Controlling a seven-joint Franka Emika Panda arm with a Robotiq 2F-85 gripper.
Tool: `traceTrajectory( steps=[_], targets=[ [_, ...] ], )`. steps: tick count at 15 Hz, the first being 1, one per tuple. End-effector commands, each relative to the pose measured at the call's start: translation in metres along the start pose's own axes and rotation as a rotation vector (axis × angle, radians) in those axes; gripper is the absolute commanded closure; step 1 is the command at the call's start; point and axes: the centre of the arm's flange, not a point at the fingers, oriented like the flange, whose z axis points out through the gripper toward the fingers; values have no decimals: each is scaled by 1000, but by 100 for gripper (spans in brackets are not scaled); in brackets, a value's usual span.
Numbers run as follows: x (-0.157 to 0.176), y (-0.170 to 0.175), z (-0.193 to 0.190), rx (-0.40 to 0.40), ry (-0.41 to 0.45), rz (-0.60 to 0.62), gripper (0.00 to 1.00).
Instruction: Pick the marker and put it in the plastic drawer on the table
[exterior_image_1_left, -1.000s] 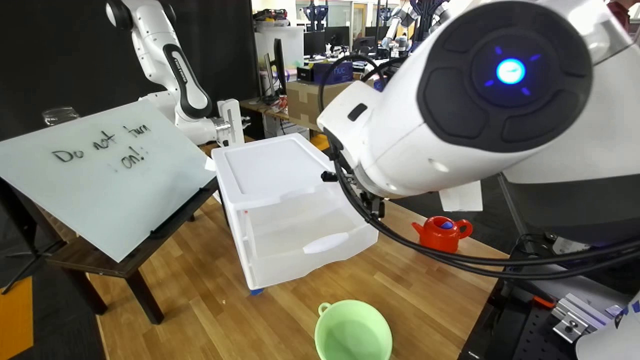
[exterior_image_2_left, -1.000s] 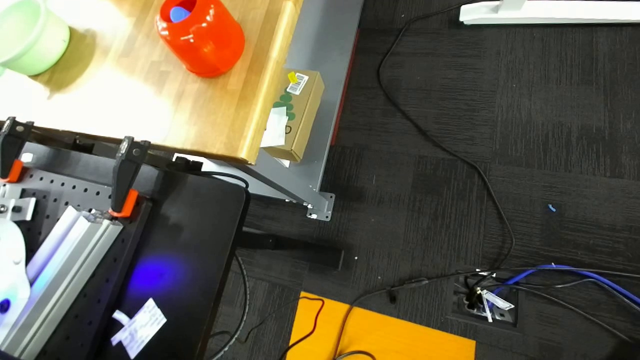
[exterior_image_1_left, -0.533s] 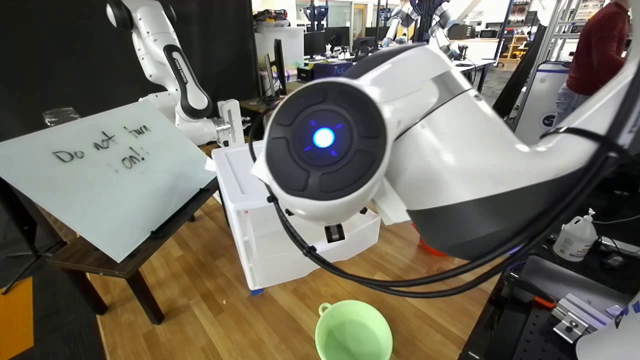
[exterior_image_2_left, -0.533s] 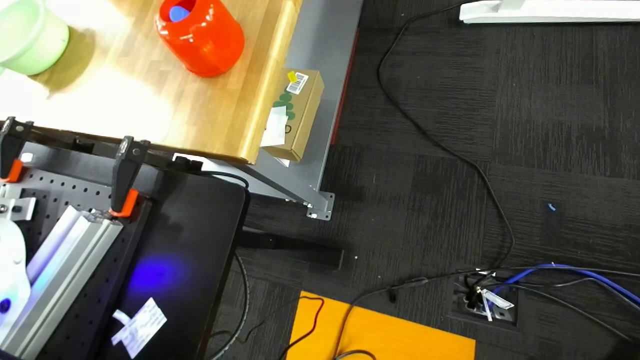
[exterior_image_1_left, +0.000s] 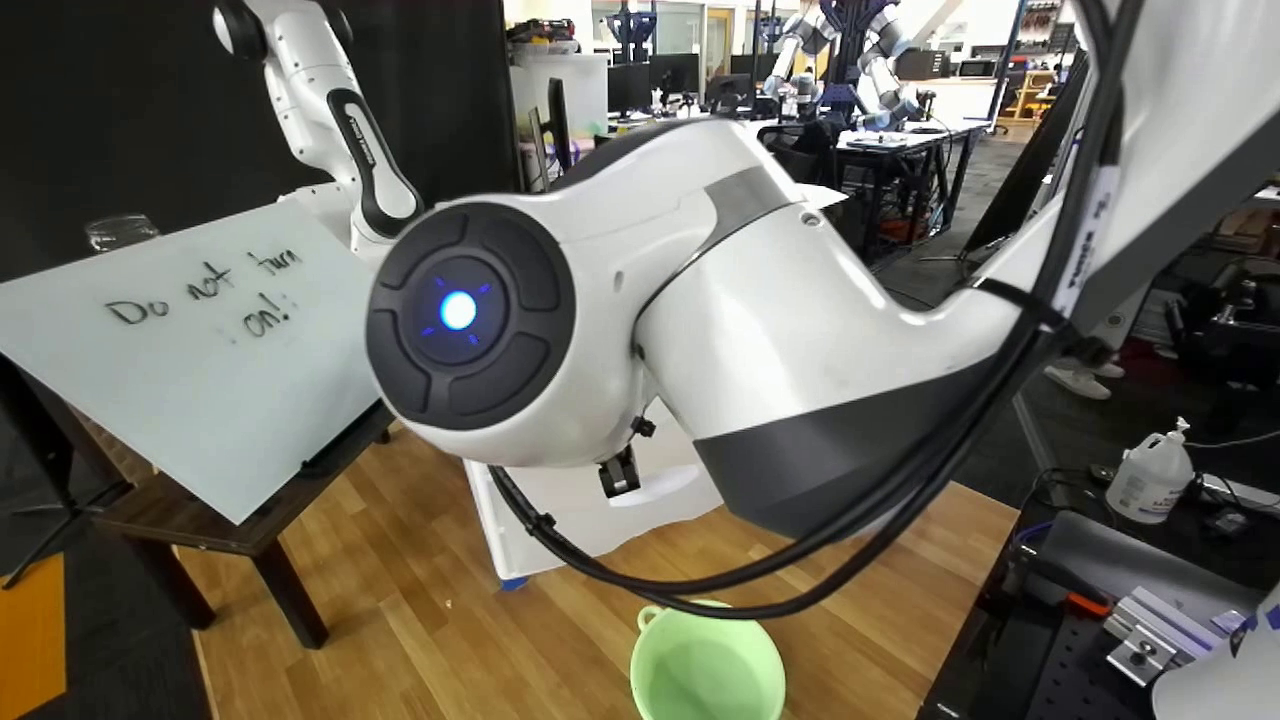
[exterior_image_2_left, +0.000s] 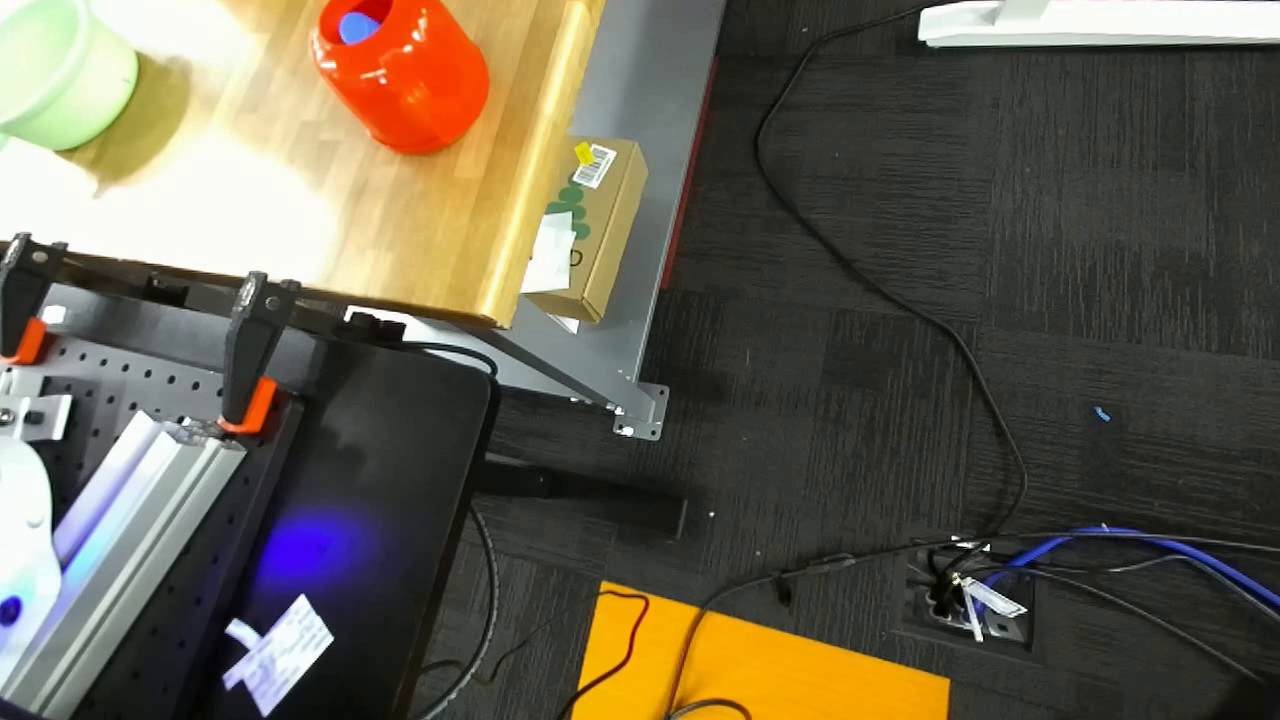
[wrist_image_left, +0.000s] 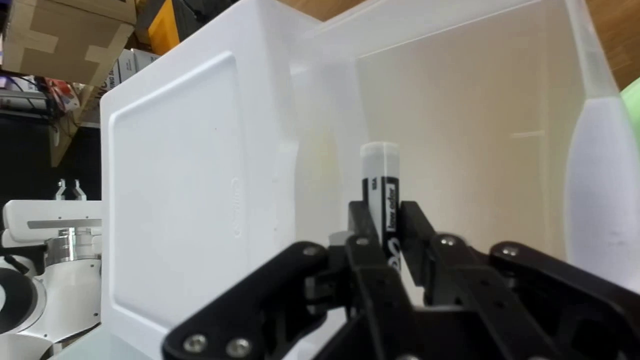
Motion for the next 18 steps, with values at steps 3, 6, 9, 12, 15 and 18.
traceTrajectory(
  steps=[3,6,9,12,15,18],
  targets=[
    [1,4,-7,-25,-26,-12,95],
    [-3,3,1,-17,-36,-8,95],
    [-6,3,7,-12,-46,-7,95],
    [-8,2,8,-6,-52,-6,56],
    [-8,2,7,-4,-50,-6,42],
    [-9,3,6,-5,-49,-3,21]
  ],
)
